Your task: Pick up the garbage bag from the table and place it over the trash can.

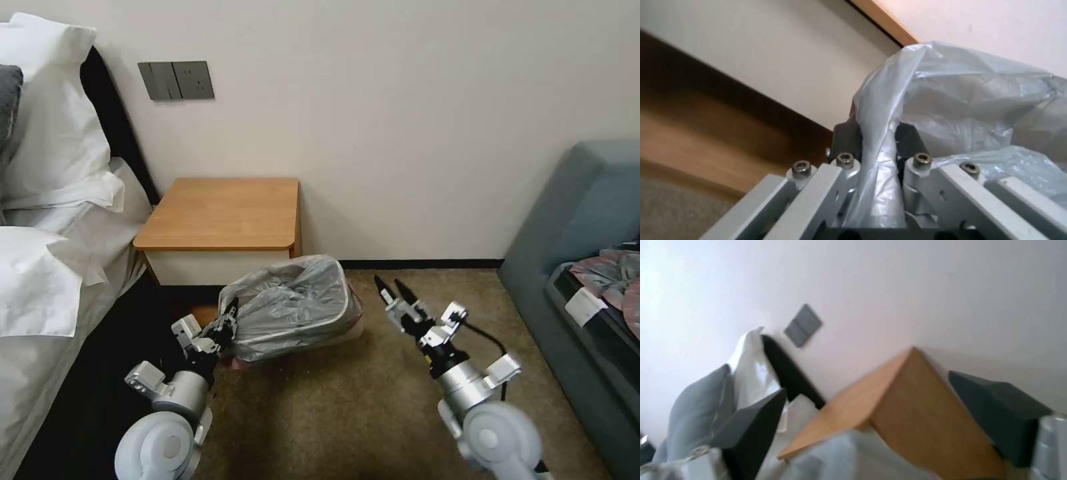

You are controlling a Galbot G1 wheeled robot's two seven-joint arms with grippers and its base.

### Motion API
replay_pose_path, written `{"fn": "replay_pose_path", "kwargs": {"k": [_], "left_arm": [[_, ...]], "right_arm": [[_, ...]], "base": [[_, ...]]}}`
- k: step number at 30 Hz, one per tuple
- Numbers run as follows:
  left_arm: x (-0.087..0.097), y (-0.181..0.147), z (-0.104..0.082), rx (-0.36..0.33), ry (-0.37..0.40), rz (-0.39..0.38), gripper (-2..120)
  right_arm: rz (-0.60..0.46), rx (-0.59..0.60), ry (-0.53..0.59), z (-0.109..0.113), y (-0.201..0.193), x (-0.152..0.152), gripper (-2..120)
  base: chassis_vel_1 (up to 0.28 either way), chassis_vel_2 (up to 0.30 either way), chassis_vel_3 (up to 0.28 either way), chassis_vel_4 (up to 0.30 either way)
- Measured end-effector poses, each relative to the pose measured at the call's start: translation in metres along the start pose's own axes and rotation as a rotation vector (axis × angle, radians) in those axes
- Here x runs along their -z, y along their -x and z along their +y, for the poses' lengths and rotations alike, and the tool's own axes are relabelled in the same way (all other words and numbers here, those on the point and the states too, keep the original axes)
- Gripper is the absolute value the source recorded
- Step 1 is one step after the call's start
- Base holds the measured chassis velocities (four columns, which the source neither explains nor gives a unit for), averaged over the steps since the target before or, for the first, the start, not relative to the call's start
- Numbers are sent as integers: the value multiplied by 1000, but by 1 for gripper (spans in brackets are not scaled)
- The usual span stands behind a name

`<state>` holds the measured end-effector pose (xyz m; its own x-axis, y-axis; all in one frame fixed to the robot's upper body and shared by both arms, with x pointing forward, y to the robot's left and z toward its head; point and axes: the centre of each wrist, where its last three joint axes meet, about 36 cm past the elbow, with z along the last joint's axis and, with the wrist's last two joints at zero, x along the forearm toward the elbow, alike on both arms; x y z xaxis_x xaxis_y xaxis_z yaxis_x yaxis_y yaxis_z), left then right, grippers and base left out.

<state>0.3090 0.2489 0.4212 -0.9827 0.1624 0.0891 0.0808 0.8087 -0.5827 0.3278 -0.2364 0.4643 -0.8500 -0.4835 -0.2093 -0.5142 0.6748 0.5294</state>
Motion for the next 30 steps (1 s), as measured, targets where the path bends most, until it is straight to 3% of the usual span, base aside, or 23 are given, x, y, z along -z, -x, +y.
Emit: {"fn": "replay_pose_path", "kwargs": {"k": [2,7,9,10,11,14,15,18,24,28,30], "left_arm": [[-6,1,-3,-20,84,-8,6],[-14,5,-8,-68,182,-7,6],[-16,4,-10,-90,223,-10,6],[-16,5,-11,-104,248,-14,6],[-16,5,-11,-104,248,-14,6],[-18,6,-10,-146,310,-22,6],[-18,6,-10,-146,310,-22,6],[-20,6,-9,-169,356,-30,6],[-18,5,-11,-186,390,-33,6],[-16,2,-13,-189,393,-37,6],[-16,2,-13,-189,392,-39,6]], "right_arm": [[43,63,-69,14,12,17,99],[147,179,-131,39,22,35,93],[240,251,-211,47,30,43,84],[308,310,-308,47,38,50,79],[308,310,-308,47,38,50,79],[449,396,-493,41,52,51,64],[449,396,-493,41,52,51,64],[557,451,-577,39,65,40,48],[628,432,-665,44,86,30,30],[673,341,-718,52,101,19,12],[688,323,-723,53,103,17,8]], "base": [[0,0,0,0],[0,0,0,0],[0,0,0,0],[0,0,0,0],[0,0,0,0],[0,0,0,0],[0,0,0,0],[0,0,0,0],[0,0,0,0],[0,0,0,0],[0,0,0,0]]}}
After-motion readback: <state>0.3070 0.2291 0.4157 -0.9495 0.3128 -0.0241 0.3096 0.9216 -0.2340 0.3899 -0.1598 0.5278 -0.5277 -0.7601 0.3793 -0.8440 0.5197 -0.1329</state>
